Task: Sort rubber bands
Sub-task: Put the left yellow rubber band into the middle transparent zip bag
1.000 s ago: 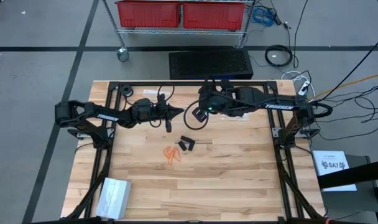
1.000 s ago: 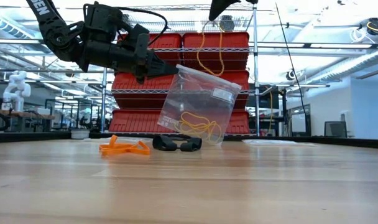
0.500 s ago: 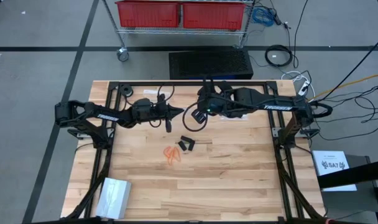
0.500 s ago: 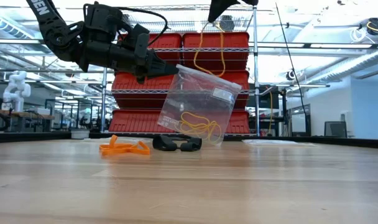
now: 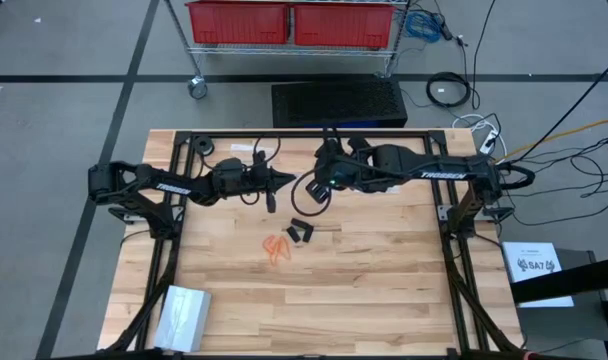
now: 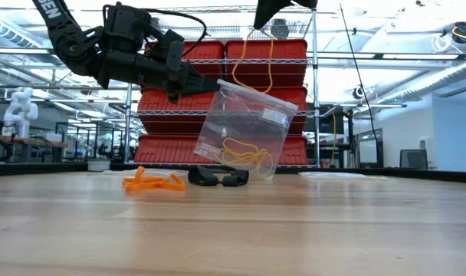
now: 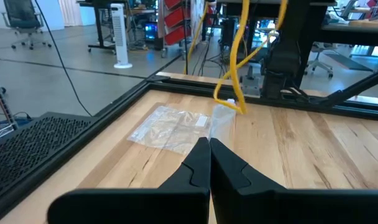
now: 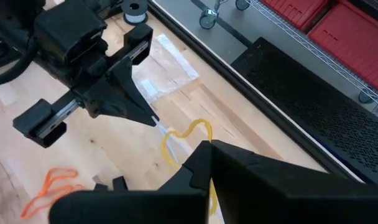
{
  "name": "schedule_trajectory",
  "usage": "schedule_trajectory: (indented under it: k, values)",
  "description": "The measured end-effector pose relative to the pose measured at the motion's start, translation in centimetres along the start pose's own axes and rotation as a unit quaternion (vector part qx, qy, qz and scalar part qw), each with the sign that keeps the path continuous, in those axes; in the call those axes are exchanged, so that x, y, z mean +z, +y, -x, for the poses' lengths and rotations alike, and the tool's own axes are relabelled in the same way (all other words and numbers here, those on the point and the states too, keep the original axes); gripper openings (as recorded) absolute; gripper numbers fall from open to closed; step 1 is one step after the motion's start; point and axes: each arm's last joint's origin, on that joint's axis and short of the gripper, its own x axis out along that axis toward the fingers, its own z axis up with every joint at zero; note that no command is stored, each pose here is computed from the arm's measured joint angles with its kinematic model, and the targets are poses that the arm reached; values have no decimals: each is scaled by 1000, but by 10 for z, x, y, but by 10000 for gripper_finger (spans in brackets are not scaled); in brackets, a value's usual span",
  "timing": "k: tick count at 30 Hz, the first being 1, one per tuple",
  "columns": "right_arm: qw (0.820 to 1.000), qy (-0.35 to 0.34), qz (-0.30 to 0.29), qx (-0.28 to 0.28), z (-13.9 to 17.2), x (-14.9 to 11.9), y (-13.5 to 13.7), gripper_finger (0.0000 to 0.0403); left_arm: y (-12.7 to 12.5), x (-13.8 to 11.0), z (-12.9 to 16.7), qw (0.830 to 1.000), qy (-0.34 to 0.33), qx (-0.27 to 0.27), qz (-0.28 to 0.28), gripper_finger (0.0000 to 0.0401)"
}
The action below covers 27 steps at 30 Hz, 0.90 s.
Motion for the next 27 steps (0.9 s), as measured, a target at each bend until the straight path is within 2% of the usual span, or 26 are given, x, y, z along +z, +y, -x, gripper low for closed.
schedule_trajectory:
  k: [14,18,22,27]
  values:
    - [999,35,7,-12,-14,-10,10,0,0,0,0,1000,0,-4,0,0]
    - [998,54,20,-27,-20,-11,5,0,0,0,0,1000,0,-8,0,0]
    - [997,46,33,-57,-20,-10,-2,0,0,0,0,1000,0,-8,0,0]
    - [996,41,44,-66,-20,-8,-4,0,0,0,0,1000,0,-8,0,0]
